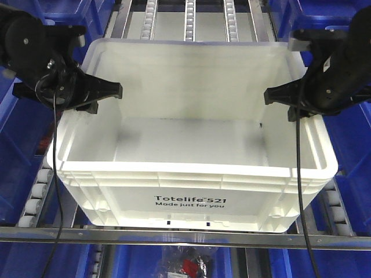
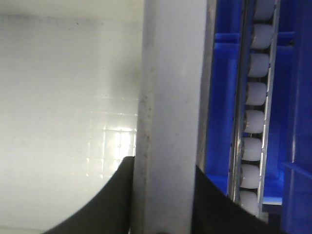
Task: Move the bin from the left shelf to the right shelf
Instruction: 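Pull the gripped tote off the roller shelf toward the robot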
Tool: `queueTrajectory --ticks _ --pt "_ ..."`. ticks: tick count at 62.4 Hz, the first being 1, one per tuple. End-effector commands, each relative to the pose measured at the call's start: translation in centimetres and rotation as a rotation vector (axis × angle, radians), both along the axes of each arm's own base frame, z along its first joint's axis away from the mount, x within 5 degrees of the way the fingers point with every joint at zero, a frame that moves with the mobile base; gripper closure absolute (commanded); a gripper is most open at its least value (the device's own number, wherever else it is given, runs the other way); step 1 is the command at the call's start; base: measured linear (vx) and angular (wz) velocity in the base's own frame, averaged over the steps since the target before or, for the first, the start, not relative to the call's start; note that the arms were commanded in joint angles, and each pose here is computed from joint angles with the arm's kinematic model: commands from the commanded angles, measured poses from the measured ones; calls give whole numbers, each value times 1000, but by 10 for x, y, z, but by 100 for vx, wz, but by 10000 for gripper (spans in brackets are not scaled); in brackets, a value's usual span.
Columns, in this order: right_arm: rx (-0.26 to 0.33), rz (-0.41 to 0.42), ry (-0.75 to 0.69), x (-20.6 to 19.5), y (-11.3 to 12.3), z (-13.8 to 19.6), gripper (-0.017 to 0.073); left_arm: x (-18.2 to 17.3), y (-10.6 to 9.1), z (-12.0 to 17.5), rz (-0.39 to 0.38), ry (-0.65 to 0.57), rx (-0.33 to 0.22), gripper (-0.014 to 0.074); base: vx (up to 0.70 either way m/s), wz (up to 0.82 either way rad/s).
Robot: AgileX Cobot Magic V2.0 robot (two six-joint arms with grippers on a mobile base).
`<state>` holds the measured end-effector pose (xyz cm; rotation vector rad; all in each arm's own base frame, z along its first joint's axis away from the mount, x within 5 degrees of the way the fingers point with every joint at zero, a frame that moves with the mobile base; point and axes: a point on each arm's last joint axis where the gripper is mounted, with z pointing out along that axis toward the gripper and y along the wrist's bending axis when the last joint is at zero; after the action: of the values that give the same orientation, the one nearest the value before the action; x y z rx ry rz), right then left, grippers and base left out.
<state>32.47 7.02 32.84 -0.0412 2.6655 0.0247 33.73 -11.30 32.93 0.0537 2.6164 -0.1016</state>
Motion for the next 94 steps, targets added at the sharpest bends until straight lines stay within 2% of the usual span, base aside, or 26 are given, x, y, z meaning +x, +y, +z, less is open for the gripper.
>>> queueTrajectory --ticks 1,13,24,32,52,61,82,94 --pt "-17 13 -217 -10 -9 44 568 -4 4 39 -33 -169 -7 573 0 0" --pt "-11 12 -254 -19 -11 56 568 -9 6 47 -37 -195 -9 573 0 0" --pt "8 18 -315 -32 -14 62 568 -27 12 68 -39 -286 -42 573 0 0" --pt "18 20 -353 -51 -18 63 568 -44 17 71 -43 -301 -63 573 0 0" --pt "54 28 -286 -89 -22 63 566 -93 32 73 -42 -321 -103 573 0 0" --pt "72 27 -259 -97 -22 57 564 -111 33 70 -65 -326 -114 573 0 0" --pt "79 26 -239 -99 -22 56 561 -115 32 68 -72 -318 -112 573 0 0" --pt "47 -1 -235 -99 -26 55 561 -115 33 68 -72 -316 -97 573 0 0"
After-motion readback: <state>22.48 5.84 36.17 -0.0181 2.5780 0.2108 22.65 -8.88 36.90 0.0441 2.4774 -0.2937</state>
